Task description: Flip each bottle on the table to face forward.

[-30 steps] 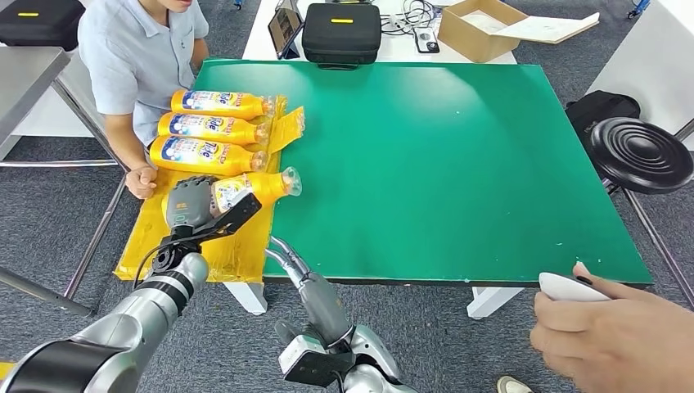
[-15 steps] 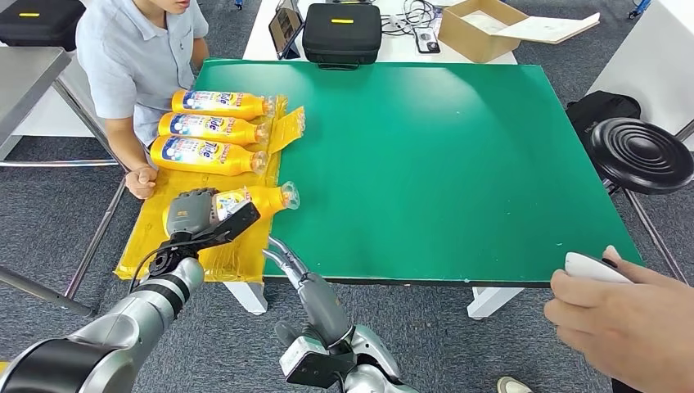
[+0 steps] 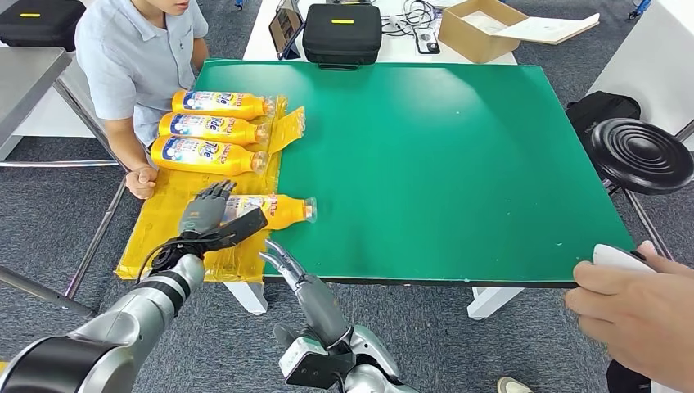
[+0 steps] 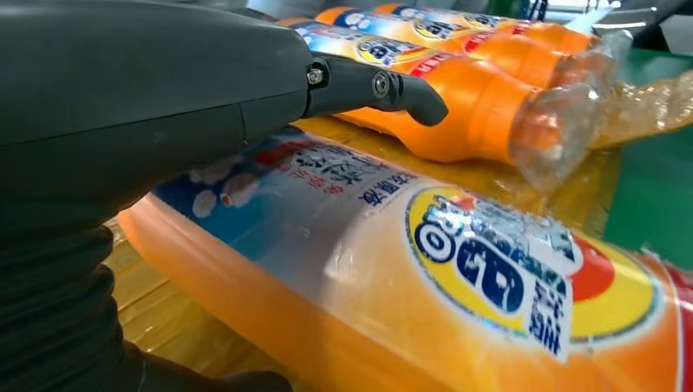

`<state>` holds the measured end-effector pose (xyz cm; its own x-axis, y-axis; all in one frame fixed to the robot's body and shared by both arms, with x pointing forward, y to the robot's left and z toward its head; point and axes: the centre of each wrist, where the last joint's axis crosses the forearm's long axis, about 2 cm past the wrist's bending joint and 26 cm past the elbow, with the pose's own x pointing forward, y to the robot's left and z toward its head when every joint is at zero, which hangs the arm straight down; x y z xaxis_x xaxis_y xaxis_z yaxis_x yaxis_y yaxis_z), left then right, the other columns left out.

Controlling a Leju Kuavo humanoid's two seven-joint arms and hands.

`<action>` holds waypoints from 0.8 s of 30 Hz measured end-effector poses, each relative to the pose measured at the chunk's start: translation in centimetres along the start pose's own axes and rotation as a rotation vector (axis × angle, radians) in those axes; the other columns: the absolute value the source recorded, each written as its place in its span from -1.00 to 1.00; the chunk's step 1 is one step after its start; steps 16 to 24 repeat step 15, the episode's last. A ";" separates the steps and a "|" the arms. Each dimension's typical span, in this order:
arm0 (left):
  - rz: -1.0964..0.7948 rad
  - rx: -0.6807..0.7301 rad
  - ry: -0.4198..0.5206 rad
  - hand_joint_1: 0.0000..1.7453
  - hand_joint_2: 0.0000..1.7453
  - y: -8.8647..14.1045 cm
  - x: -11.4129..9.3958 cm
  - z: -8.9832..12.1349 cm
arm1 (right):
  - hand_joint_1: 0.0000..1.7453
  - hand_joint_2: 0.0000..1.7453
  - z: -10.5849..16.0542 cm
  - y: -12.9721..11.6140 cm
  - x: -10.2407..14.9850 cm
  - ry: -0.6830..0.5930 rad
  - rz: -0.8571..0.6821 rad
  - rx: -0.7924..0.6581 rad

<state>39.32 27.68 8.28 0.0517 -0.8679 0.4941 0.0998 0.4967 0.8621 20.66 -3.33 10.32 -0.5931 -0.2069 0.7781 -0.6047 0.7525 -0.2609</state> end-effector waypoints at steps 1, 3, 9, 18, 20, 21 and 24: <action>0.003 -0.009 -0.003 -1.00 1.00 0.0 0.1 -0.1 | -1.00 -1.00 0.0 0.0 0.0 0.000 -0.002 0.001; 0.008 -0.023 -0.008 -1.00 1.00 0.1 0.3 -0.2 | -1.00 -1.00 0.0 0.0 0.0 0.001 -0.006 0.000; 0.021 -0.045 -0.022 -1.00 1.00 0.1 0.7 -0.3 | -1.00 -1.00 0.0 0.0 0.0 0.002 -0.007 0.001; 0.113 -0.090 -0.069 -1.00 1.00 0.3 0.9 -0.5 | -1.00 -1.00 0.0 0.0 0.0 -0.001 0.006 0.002; 0.113 -0.090 -0.069 -1.00 1.00 0.3 0.9 -0.5 | -1.00 -1.00 0.0 0.0 0.0 -0.001 0.006 0.002; 0.113 -0.090 -0.069 -1.00 1.00 0.3 0.9 -0.5 | -1.00 -1.00 0.0 0.0 0.0 -0.001 0.006 0.002; 0.113 -0.090 -0.069 -1.00 1.00 0.3 0.9 -0.5 | -1.00 -1.00 0.0 0.0 0.0 -0.001 0.006 0.002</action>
